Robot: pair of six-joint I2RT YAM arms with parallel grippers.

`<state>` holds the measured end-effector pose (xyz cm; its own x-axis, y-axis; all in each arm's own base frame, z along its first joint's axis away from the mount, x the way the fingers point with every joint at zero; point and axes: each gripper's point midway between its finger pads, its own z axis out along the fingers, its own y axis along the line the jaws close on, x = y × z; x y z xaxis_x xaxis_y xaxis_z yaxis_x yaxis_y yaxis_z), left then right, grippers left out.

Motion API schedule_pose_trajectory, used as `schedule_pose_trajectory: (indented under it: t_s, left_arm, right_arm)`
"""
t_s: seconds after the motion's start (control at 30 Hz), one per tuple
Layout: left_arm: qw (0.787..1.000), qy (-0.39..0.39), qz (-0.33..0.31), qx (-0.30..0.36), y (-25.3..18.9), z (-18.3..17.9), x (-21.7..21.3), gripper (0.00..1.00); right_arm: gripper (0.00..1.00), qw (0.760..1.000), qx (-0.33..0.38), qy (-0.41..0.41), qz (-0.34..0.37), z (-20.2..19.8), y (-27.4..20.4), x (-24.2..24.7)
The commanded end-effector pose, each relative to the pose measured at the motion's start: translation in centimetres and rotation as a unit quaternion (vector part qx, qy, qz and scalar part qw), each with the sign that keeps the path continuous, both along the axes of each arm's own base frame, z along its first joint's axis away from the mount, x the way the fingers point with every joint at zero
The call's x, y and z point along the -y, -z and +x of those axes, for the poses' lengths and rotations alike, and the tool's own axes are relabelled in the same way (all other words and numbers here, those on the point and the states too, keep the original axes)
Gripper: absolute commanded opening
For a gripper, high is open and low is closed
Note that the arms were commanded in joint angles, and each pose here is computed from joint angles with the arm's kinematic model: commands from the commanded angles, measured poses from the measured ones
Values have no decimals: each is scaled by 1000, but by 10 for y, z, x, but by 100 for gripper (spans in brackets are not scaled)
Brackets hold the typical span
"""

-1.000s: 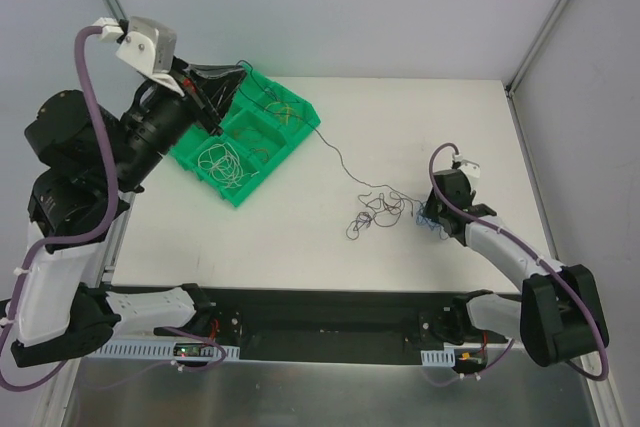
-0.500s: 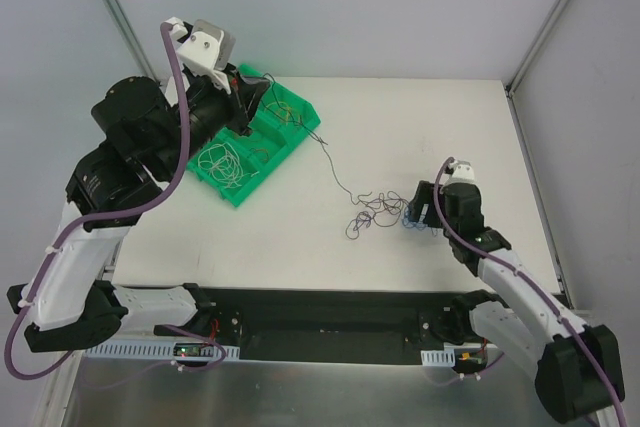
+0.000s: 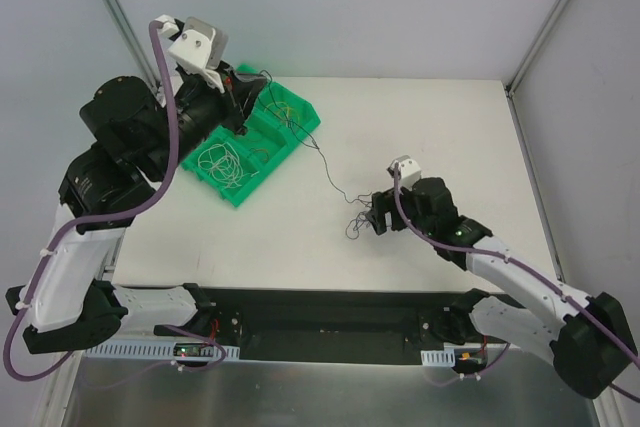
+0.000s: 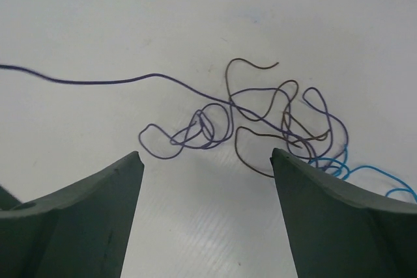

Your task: Untangle the cables

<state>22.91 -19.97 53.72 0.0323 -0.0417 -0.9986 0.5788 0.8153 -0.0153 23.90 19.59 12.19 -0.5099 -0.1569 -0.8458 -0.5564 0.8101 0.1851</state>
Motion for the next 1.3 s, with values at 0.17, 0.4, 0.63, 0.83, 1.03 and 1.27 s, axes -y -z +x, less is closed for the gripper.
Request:
schedule_pose_trajectory:
  t_s: [0.17,0.4,0.63,0.83,1.03,1.27]
  left_arm:
    - [997,27,-43,55,-44,-30,-20,0]
    - [995,50,-60,67,-57,-44,-23,0]
    - [993,64,-73,63,-56,-54,-27,0]
    - [997,43,-57,40,-32,-45,-27,0]
    - [999,13,-32,21,-9,-28,-24,0]
    - [999,11,-33,17,-7,-26,-23,0]
  right_arm:
    - [69,982,0,145,-120,38,6,42]
    - [65,978,-6,165,-130,52,19,40]
    - [37,967,29,222,-118,72,-8,55]
    - [2,955,108,262,-83,70,-76,81]
    - [1,946,176,270,-42,45,-178,104]
    - [1,943,187,276,0,33,-173,115]
